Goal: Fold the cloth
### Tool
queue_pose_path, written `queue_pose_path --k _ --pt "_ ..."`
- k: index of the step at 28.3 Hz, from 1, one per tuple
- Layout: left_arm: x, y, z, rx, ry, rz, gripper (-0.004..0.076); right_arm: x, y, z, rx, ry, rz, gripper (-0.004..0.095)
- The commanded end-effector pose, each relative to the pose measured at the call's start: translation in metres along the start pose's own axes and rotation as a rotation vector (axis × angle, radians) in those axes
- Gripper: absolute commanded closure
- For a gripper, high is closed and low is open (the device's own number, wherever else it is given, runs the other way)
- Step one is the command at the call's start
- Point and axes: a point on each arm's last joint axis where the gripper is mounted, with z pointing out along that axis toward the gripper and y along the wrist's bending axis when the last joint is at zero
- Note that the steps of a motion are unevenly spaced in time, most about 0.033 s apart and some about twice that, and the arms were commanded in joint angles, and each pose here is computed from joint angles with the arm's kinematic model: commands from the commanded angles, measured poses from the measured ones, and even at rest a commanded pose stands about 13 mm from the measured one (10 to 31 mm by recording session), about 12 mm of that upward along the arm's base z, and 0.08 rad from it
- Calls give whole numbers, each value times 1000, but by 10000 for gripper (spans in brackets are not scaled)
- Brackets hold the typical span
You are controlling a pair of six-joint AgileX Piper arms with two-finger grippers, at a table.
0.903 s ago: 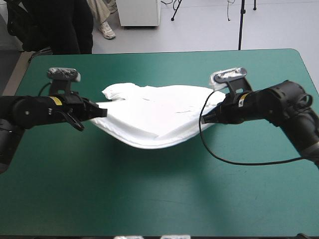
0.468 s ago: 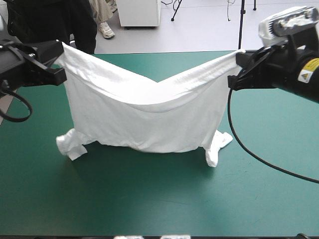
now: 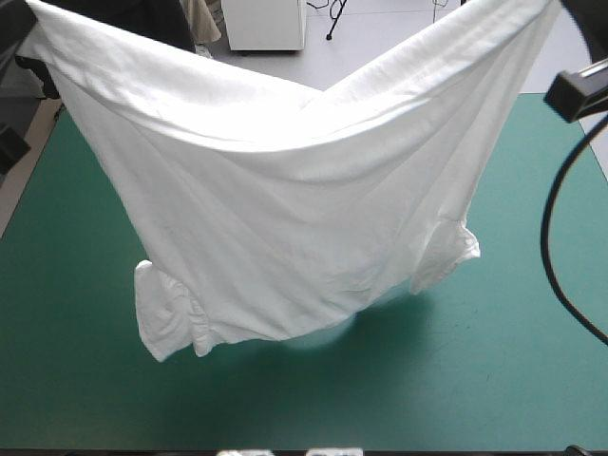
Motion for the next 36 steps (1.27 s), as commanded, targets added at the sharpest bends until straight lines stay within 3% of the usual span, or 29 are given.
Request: queue_pose_path --k 1,7,16,27,32,36 --pt "-26 -5 -15 0 -224 35 733 -31 0 -24 18 -242 -50 925" --pt "-46 -7 -26 -9 -416 83 733 -48 0 -41 22 -383 -55 925" --pt "-55 -3 -25 -46 -529 126 733 -56 0 -43 31 -473 -59 925" --pt "-18 33 71 -83 -408 72 733 -29 -9 40 82 -383 -66 925" --pt "6 62 124 -203 -446 103 733 -4 -22 100 194 -367 -75 925" --pt "24 82 161 -271 -520 95 733 13 -60 135 274 -459 -17 925"
